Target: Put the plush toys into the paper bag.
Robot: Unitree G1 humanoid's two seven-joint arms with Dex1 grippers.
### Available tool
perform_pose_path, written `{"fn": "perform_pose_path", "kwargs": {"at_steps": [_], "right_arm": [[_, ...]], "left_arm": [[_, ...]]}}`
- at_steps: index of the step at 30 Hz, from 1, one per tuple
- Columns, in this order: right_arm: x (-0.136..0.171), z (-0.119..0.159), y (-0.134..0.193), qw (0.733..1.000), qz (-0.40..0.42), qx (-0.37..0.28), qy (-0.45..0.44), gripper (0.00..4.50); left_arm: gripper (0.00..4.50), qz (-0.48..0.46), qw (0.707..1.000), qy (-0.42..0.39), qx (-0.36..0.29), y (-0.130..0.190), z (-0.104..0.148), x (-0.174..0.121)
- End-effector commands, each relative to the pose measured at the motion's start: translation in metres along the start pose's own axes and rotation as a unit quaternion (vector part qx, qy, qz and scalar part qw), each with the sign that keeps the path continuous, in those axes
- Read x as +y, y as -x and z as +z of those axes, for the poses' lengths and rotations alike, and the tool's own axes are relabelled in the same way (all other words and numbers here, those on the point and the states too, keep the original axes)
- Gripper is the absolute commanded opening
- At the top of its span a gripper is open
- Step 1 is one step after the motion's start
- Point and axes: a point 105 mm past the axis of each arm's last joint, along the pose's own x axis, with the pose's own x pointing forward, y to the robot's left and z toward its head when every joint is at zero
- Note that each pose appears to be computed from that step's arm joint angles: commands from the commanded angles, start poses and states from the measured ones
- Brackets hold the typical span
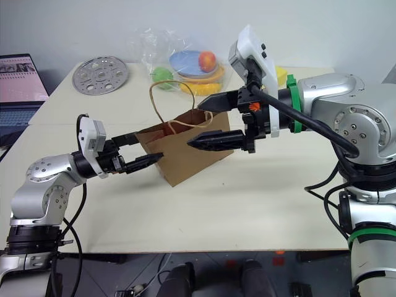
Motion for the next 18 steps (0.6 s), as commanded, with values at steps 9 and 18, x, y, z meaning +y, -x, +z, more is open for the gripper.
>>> {"fn": "perform_pose_path", "kwargs": {"at_steps": [9, 18], "right_arm": [[-0.005, 0.005, 0.009, 0.999, -0.026, -0.005, 0.019, 4.5], [-0.033, 0.008, 0.052, 0.994, -0.097, 0.026, 0.036, 4.5]], "left_arm": [[0.24, 0.002, 1.0, -0.014, -0.017, -0.002, 0.012, 0.003], [0.02, -0.146, 0.987, -0.017, -0.065, -0.019, 0.042, -0.023]]}}
